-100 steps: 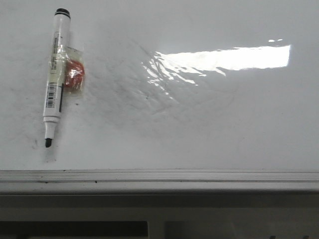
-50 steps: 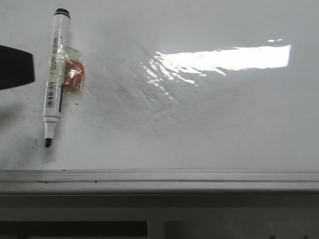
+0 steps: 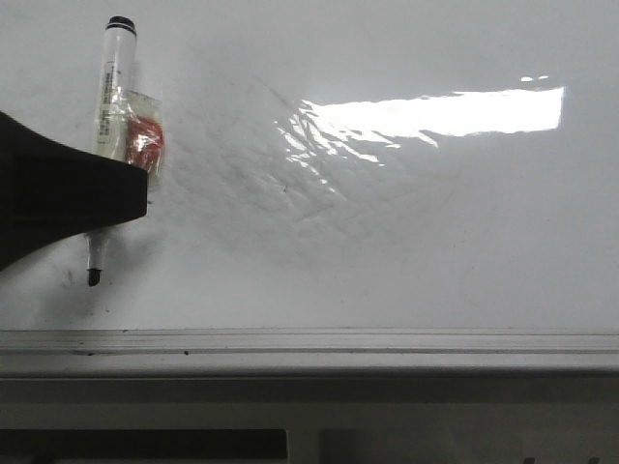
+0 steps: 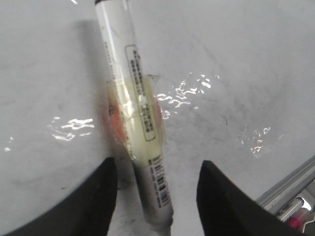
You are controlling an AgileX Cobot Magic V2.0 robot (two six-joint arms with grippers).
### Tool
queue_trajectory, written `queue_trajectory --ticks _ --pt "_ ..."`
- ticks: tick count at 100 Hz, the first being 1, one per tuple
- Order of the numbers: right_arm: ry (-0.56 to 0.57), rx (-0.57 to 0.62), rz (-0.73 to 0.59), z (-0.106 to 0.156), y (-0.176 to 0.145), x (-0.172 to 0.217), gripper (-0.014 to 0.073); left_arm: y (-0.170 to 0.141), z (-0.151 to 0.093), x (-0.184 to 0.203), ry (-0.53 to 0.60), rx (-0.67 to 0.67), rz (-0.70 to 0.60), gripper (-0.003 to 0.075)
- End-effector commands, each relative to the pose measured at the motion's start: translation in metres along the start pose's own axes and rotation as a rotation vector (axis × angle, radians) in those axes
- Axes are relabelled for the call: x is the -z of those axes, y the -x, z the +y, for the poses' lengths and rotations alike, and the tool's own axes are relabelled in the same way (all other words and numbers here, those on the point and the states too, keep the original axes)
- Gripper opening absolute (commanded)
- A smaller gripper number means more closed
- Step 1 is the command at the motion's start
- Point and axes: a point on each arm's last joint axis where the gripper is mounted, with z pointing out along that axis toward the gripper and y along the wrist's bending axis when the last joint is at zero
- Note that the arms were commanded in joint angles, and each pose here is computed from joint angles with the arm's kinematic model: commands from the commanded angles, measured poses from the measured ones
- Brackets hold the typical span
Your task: Write number 8 on whiteboard
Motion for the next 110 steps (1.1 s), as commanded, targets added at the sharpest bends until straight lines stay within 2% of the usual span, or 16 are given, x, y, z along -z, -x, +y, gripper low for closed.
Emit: queue_trajectory --ticks 1,21,24,40,53,59,64,75,82,90,110 --pt "-0.002 0.01 -0.08 0.0 0.016 0.002 -0.0064 0.014 -0.003 -0.004 -0.003 0.013 -0.093 0.026" --pt "0.058 0.009 -0.05 0.005 0.014 0.002 -0.0064 0.012 -0.003 -0.006 0.001 0.01 -0.078 -0.0002" --pt "0.076 0.015 -0.048 0.006 0.016 0.003 -0.0064 0.012 -0.003 -0.006 0.001 0.01 -0.078 -0.0022" --pt "0.23 0.026 0.043 0.019 0.023 0.005 -0.0063 0.012 -0.004 -0.006 -0.011 -0.013 -0.074 -0.002" --pt "0.402 0.089 0.08 0.035 0.036 0.007 -0.0046 0.014 -0.011 -0.003 -0.084 -0.134 -0.095 -0.002" --pt "0.508 0.15 0.089 0.046 0.041 0.007 0.0003 0.017 -0.015 -0.001 -0.119 -0.191 -0.115 -0.002" --pt "0.608 0.19 0.095 0.057 0.048 0.008 0.0084 0.018 -0.019 0.0 -0.155 -0.252 -0.135 -0.002" --pt "0.752 0.242 0.113 0.079 0.062 0.008 0.0275 0.019 -0.026 0.003 -0.229 -0.381 -0.162 -0.002" --pt "0.829 0.265 0.101 0.095 0.071 0.008 0.034 0.018 -0.031 0.004 -0.28 -0.468 -0.173 -0.002" --pt "0.905 0.273 0.056 0.115 0.083 0.008 0.0346 0.017 -0.035 0.006 -0.325 -0.537 -0.193 -0.002" --pt "0.997 0.285 0.017 0.161 0.101 0.001 0.0346 0.018 -0.036 0.006 -0.333 -0.577 -0.208 -0.002"
